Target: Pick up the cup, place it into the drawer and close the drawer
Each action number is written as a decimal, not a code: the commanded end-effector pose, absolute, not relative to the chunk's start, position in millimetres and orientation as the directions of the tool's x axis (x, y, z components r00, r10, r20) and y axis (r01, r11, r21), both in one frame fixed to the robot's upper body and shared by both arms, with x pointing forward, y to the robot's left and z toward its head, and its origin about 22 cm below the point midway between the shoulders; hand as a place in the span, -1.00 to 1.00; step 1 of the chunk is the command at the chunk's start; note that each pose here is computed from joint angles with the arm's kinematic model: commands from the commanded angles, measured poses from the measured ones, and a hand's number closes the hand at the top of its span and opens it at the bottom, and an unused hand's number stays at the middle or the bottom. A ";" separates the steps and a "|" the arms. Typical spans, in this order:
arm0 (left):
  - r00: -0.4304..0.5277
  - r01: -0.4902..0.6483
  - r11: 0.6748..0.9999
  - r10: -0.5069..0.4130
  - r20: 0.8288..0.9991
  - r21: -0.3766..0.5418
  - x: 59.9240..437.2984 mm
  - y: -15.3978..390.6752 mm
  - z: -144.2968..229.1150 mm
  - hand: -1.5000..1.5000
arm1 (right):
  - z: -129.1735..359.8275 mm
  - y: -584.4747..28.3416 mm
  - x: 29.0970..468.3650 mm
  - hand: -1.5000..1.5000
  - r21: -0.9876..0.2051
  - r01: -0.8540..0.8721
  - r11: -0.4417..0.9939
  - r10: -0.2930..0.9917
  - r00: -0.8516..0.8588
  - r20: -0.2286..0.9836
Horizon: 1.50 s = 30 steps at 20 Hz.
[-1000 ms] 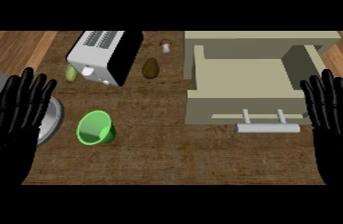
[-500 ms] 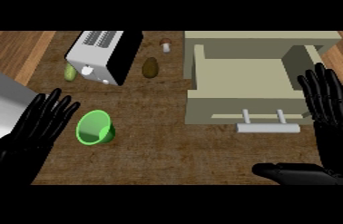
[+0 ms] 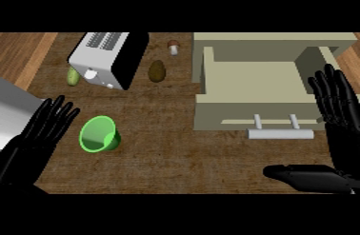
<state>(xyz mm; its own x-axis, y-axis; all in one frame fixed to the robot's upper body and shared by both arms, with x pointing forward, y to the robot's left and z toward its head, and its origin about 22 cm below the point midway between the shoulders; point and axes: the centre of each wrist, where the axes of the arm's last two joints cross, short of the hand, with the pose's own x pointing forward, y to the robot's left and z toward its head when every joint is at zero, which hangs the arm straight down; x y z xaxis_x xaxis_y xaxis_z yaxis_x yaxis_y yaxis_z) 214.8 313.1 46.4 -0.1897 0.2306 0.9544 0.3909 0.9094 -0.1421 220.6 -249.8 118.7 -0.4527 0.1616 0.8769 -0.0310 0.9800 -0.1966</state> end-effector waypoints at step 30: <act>-0.107 0.176 0.982 0.093 0.990 -0.074 245.2 391.3 -118.3 -1.00 | 117.4 -252.3 238.1 -1.00 -0.190 -0.072 0.979 0.136 -0.467 0.874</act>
<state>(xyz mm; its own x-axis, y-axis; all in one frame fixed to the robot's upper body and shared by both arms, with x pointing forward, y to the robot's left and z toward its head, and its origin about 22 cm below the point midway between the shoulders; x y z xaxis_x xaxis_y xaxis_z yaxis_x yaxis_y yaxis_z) 248.6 378.0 -115.5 -0.0418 0.0135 0.9990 0.1381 0.9904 -0.0076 231.6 -263.4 116.3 -0.4589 0.1480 0.8761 -0.0587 0.9788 -0.1961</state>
